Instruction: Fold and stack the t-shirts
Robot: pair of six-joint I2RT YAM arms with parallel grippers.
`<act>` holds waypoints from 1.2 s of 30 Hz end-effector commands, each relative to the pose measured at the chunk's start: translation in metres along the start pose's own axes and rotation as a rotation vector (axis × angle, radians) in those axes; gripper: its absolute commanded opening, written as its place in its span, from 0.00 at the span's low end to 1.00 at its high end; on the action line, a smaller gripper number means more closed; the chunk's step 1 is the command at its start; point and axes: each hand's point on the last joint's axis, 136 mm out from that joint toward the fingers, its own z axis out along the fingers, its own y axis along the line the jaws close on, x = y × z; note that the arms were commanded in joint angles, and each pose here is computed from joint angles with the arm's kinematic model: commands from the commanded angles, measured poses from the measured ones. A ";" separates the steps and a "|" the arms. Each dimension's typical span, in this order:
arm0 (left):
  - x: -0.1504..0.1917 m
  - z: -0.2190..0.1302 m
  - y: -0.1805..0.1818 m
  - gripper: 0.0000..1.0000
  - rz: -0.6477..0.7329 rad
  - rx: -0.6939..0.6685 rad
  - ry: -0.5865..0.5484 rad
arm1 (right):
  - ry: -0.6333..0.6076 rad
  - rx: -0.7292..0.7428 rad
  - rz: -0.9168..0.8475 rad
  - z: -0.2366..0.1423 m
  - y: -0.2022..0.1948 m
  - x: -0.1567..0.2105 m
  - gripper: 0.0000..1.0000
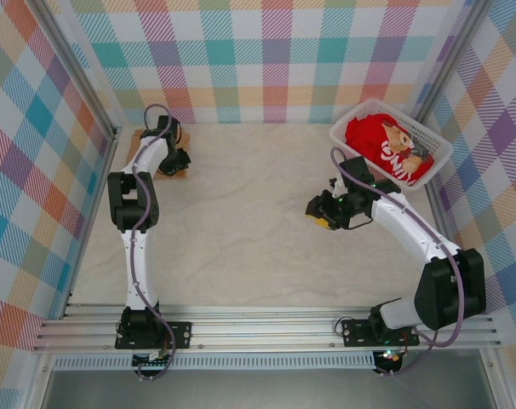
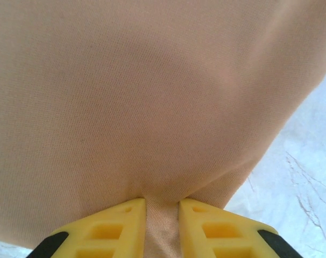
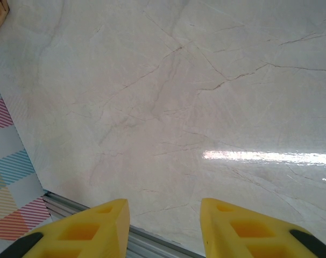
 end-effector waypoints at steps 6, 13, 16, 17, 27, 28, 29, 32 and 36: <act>-0.010 -0.047 0.001 0.35 0.007 -0.008 -0.042 | -0.033 -0.018 -0.032 -0.011 0.011 -0.008 0.40; -0.017 -0.166 -0.010 1.00 -0.126 0.161 -0.231 | -0.287 -0.001 -0.129 -0.060 0.028 -0.037 1.00; 0.005 -0.211 -0.004 1.00 -0.192 0.256 -0.294 | -0.460 -0.028 -0.189 -0.100 0.043 -0.047 1.00; 0.016 -0.225 -0.005 1.00 -0.200 0.301 -0.326 | -0.510 -0.036 -0.210 -0.112 0.047 -0.049 1.00; 0.140 -0.309 0.107 1.00 -0.180 0.010 -0.712 | -0.775 0.100 -0.288 -0.173 0.027 -0.050 1.00; 0.148 -0.309 0.129 1.00 -0.201 -0.065 -0.751 | -0.827 0.101 -0.295 -0.175 0.020 -0.051 1.00; 0.155 -0.308 0.140 1.00 -0.166 -0.088 -0.774 | -0.899 0.094 -0.297 -0.176 0.012 -0.052 1.00; 0.170 -0.282 0.139 1.00 0.082 -0.084 -0.806 | -1.117 0.230 -0.303 -0.180 -0.036 -0.057 1.00; 0.184 -0.244 0.126 1.00 0.229 -0.020 -0.820 | -1.085 0.494 -0.426 -0.148 -0.091 -0.061 1.00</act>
